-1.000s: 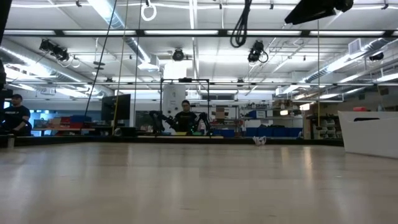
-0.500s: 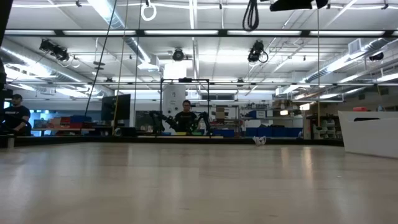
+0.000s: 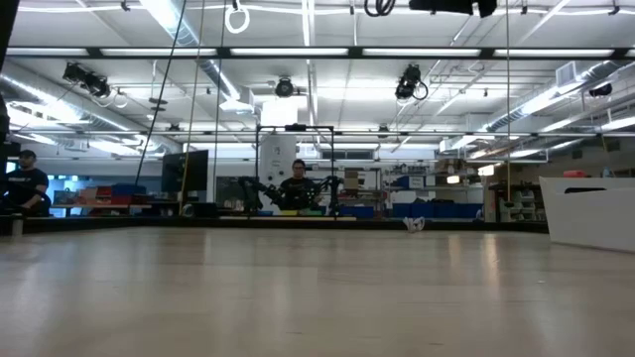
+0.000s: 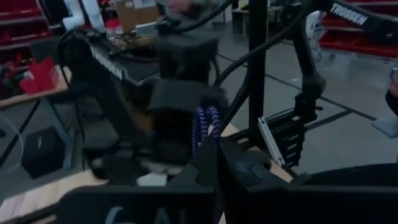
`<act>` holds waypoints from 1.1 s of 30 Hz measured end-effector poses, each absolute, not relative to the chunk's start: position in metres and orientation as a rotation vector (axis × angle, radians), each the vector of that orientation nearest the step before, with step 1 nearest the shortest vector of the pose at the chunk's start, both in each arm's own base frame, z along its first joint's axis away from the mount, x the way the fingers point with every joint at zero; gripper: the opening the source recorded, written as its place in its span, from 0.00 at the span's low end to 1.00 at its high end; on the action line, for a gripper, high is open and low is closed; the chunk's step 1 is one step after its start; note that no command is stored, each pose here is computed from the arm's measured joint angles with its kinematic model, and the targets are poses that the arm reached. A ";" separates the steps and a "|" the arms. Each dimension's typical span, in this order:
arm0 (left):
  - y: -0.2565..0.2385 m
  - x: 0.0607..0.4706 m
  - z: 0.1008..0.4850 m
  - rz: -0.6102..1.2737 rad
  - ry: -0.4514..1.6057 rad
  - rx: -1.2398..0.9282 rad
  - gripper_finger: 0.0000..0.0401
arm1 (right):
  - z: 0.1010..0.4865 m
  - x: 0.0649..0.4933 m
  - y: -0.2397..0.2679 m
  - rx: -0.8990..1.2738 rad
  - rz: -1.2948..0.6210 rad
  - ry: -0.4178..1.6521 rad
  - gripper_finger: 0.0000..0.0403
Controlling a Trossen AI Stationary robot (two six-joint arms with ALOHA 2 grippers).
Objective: Pick and place USB-C Cables
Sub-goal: Put the purple charger cable into the white bin
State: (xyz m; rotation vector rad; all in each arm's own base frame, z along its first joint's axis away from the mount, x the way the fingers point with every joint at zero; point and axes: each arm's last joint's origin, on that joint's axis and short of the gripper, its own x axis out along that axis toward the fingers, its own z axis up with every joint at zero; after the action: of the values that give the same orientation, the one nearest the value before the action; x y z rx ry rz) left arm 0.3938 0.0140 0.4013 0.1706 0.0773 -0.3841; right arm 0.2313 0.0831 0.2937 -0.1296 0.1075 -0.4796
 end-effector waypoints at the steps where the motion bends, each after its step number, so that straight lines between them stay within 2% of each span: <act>1: 0.016 0.393 0.400 -0.379 0.089 0.170 0.01 | 0.293 0.231 0.085 -0.149 -0.469 0.114 0.76; 11: 0.047 0.388 0.395 -0.289 0.172 0.159 0.01 | 0.294 0.224 0.100 -0.227 -0.401 0.121 0.76; 22: 0.015 0.390 0.399 -0.411 0.118 0.174 0.02 | 0.295 0.226 0.092 -0.180 -0.460 0.110 0.75; 33: 0.005 0.399 0.396 -0.431 0.079 0.185 0.02 | 0.300 0.231 0.094 -0.153 -0.386 0.052 0.73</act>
State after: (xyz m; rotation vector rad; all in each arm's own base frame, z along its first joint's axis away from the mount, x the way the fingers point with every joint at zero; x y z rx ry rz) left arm 0.3989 0.0050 0.3956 0.1845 0.0785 -0.4313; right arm 0.2312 0.0941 0.2997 -0.1528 0.0521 -0.3859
